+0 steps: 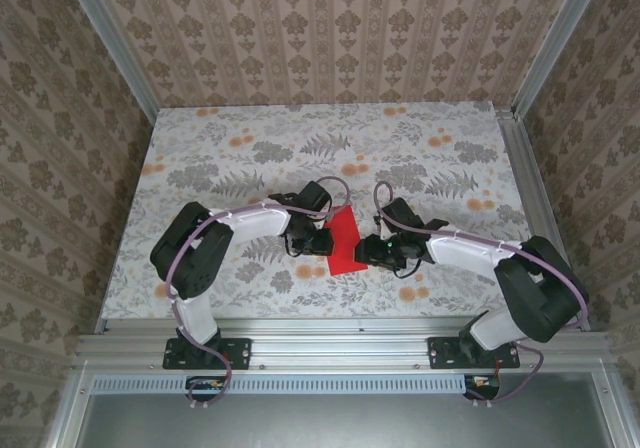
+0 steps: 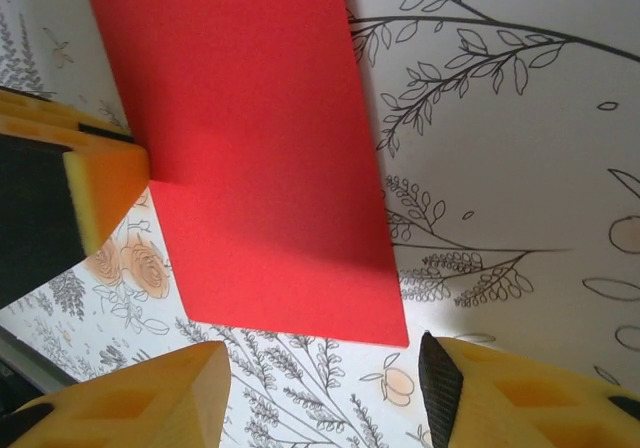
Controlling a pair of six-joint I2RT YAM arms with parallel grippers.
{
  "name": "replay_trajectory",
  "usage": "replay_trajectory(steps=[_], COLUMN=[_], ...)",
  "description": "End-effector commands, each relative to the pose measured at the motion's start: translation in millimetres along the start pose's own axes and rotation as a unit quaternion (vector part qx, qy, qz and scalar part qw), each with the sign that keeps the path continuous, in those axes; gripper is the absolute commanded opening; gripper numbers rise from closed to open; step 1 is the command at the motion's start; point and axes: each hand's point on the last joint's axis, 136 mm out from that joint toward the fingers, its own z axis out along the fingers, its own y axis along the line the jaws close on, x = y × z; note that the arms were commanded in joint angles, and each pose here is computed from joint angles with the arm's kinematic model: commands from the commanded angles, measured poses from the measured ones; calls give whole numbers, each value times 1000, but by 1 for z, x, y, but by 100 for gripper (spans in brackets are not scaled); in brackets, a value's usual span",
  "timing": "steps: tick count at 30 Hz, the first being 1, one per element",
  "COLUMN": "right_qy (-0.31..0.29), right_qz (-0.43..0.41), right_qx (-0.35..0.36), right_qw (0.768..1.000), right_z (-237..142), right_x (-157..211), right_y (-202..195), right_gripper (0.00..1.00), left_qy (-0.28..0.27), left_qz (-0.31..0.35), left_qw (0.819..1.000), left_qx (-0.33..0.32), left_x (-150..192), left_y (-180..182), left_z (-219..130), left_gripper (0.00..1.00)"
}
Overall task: Fold a paper plane with a square sheet of paper (pick it up from the middle)
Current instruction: Third fold the triangle at the center of the table.
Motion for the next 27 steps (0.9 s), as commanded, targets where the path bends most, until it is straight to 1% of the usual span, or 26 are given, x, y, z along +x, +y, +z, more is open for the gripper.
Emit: replay_trajectory(steps=[1,8,13,19,27], right_qy=[5,6,13,15,7], right_qz=[15,20,28,37,40], right_qx=[-13,-9,-42,-91,-103], right_qw=[1000,1000,999,995,994], right_z=[6,11,17,13,-2], right_x=[-2,-6,-8,-8,-6], right_y=[3,3,14,32,36], right_gripper=[55,54,53,51,43], left_qy=[27,43,51,52,41], left_qz=[10,16,15,15,14], left_qw=[998,996,996,996,998], left_qx=[-48,-76,-77,-71,-46], left_x=[12,18,20,20,14], left_y=[21,31,32,29,18], left_z=[15,21,26,26,19], left_gripper=[18,17,16,16,16])
